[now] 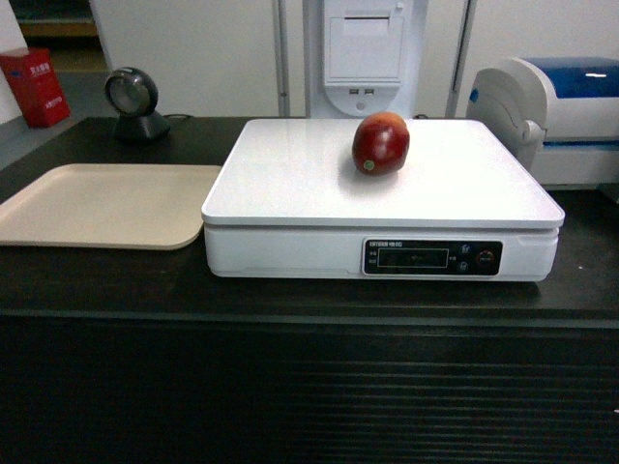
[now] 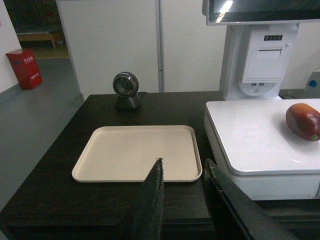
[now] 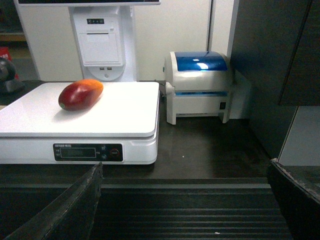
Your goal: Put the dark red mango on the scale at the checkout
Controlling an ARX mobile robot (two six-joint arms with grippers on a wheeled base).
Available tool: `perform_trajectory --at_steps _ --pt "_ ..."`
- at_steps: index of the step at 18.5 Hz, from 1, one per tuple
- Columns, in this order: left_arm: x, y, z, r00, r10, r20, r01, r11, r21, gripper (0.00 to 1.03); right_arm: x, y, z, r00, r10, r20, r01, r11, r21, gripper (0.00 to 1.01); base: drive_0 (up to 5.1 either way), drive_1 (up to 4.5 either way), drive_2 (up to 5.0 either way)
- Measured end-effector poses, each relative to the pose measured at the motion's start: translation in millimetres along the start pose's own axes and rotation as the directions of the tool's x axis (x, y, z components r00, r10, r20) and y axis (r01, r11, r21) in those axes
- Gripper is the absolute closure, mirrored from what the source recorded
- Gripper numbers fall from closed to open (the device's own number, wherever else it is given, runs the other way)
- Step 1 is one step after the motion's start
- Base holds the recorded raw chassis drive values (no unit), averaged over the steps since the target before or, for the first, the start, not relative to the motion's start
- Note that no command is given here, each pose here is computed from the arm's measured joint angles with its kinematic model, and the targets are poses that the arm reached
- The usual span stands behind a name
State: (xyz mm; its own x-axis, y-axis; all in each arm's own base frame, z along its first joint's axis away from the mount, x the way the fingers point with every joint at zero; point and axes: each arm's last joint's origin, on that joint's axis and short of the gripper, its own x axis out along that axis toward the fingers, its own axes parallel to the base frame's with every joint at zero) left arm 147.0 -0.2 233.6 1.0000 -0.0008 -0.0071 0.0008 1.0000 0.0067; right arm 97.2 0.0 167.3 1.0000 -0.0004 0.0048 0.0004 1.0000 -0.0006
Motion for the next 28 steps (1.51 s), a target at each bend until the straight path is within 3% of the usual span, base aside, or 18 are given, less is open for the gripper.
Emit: perform_trajectory --at_steps 4,10,19,23,24,28 --pt "-9.9 -0.1 -18.0 1.0 0.0 0.008 0.0 1.0 -0.003 1.01 0.0 0.0 0.0 1.0 0.0 0.0 0.0 1.0 0.0 0.03 0.0 0.0 0.0" --pt "-24.1 -0.3 -43.2 1.0 0.0 0.008 0.0 1.0 -0.003 1.01 0.0 0.0 0.1 1.0 0.0 0.001 0.0 1.0 0.0 0.03 0.0 0.0 0.0" --pt "-36.8 -0.4 -65.3 1.0 -0.001 0.01 0.001 1.0 -0.003 1.01 0.0 0.0 0.0 1.0 0.0 0.0 0.0 1.0 0.0 0.03 0.0 0.0 0.0" --pt "-47.8 -0.4 -71.0 1.0 0.0 -0.027 0.0 1.0 -0.003 1.01 0.0 0.0 0.0 1.0 0.0 0.0 0.0 1.0 0.0 0.03 0.0 0.0 0.0" --pt "-49.3 -0.4 -65.1 1.0 -0.001 0.029 0.001 1.0 -0.003 1.01 0.0 0.0 0.0 1.0 0.0 0.0 0.0 1.0 0.0 0.03 0.0 0.0 0.0" --pt "-49.1 -0.4 -67.9 1.0 0.0 0.008 0.0 1.0 -0.003 1.01 0.0 0.0 0.0 1.0 0.0 0.0 0.0 1.0 0.0 0.03 0.0 0.0 0.0"
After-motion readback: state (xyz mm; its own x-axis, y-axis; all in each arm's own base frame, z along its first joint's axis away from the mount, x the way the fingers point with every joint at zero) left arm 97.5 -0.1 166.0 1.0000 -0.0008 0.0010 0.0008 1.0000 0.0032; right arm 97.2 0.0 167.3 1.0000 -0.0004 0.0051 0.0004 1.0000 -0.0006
